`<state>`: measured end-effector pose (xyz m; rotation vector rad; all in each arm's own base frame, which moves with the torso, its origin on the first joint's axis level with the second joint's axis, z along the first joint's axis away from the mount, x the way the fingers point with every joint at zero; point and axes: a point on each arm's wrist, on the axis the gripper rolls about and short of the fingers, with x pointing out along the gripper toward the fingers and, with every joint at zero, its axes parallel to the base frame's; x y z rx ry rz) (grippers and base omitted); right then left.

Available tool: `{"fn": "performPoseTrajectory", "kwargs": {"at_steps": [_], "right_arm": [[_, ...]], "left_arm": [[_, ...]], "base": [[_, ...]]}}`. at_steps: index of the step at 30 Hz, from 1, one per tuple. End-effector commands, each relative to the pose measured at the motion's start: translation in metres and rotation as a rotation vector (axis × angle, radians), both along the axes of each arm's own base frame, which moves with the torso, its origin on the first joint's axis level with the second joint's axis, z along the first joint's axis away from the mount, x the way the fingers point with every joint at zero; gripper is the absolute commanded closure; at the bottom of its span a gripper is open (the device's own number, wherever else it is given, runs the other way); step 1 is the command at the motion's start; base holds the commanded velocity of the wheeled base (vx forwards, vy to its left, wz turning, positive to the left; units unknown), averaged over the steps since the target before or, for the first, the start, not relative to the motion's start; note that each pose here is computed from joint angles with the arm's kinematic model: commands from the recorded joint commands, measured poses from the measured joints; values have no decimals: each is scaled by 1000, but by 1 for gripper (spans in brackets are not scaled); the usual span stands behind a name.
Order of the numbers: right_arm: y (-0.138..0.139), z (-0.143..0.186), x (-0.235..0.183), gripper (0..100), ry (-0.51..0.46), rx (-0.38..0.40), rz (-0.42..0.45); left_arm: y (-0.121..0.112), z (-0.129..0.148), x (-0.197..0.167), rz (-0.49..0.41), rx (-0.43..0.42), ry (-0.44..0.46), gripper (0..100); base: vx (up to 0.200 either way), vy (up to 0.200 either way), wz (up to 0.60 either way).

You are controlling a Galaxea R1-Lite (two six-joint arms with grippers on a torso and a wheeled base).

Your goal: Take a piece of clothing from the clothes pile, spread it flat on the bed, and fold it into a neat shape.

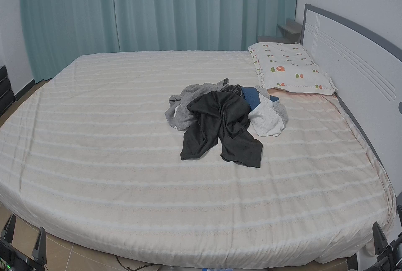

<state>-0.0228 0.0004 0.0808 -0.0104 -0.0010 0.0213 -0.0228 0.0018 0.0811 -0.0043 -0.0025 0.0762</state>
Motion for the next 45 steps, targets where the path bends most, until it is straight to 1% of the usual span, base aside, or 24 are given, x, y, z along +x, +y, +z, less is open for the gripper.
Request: {"fn": "performPoseTrajectory", "kwargs": {"at_steps": [1, 2, 3, 4, 5, 6, 7, 10, 12, 14, 16, 17, 18, 19, 21, 22, 24, 26, 28, 30, 35, 39, 42, 45], "right_arm": [[0, 3, -1, 0, -24, 6, 9], [0, 25, -5, 0, -77, 18, 27], [0, 25, -5, 0, -77, 18, 27], [0, 56, -7, 0, -108, 45, 50], [1, 65, 6, 0, 16, 69, 80], [1, 65, 11, 0, 53, 67, 86], [2, 65, 27, 0, 170, 62, 112], [4, 67, 50, 0, 275, 70, 148], [8, 69, 68, 0, 342, 83, 202], [13, 70, 92, 0, 430, 116, 240], [19, 72, 117, 0, 487, 151, 260], [20, 73, 119, 0, 491, 155, 260], [26, 71, 146, 0, 542, 197, 258], [30, 71, 165, 0, 561, 224, 250], [32, 70, 177, 0, 566, 239, 245], [42, 64, 204, 0, 588, 267, 255], [51, 59, 237, 0, 594, 297, 251], [60, 50, 264, 0, 612, 313, 247], [68, 43, 279, 0, 628, 316, 253], [82, 21, 317, 0, 668, 330, 219], [110, -12, 368, 0, 672, 417, 150], [127, -39, 392, 0, 694, 420, 130], [141, -67, 410, 0, 720, 409, 123], [146, -84, 422, 0, 729, 413, 117]], "left_arm": [[0, -5, 0, 1, 0, -1, 0], [0, -5, 0, 1, 0, -1, 0], [0, -5, 0, 1, 0, -1, 0], [0, -5, 0, 1, 0, -1, 0], [0, -5, 0, 1, 0, -1, 0], [0, -5, 0, 1, 0, -1, 0], [0, -5, 0, 1, 0, -1, 0], [0, -5, 0, 1, 0, -1, 0], [0, -5, 0, 1, 0, -1, 0], [0, -5, 0, 1, 0, -1, 0], [0, -5, 0, 1, 0, -1, 0], [0, -5, 0, 1, 0, -1, 0], [0, -5, 0, 1, 0, -1, 0], [0, -5, 0, 1, 0, -1, 0], [0, -5, 0, 1, 0, -1, 0], [0, -5, 0, 1, 0, -1, 0], [0, -5, 0, 1, 0, -1, 0], [0, -5, 0, 1, 0, -1, 0], [0, -5, 0, 1, 0, -1, 0], [0, -5, 0, 1, 0, -1, 0], [0, -5, 0, 1, 0, -1, 0], [0, -5, 0, 1, 0, -1, 0], [0, -5, 0, 1, 0, -1, 0], [0, -5, 0, 1, 0, -1, 0]], "base": [[0, 0, 0], [0, 0, 0], [0, 0, 0], [0, 0, 0], [0, 0, 0], [0, 0, 0], [0, 0, 0], [0, 0, 0], [0, 0, 0], [0, 0, 0], [0, 0, 0], [0, 0, 0], [0, 0, 0], [0, 0, 0], [0, 0, 0], [0, 0, 0], [0, 0, 0], [0, 0, 0], [0, 0, 0], [0, 0, 0], [0, 0, 0], [0, 0, 0], [0, 0, 0], [0, 0, 0]]}}
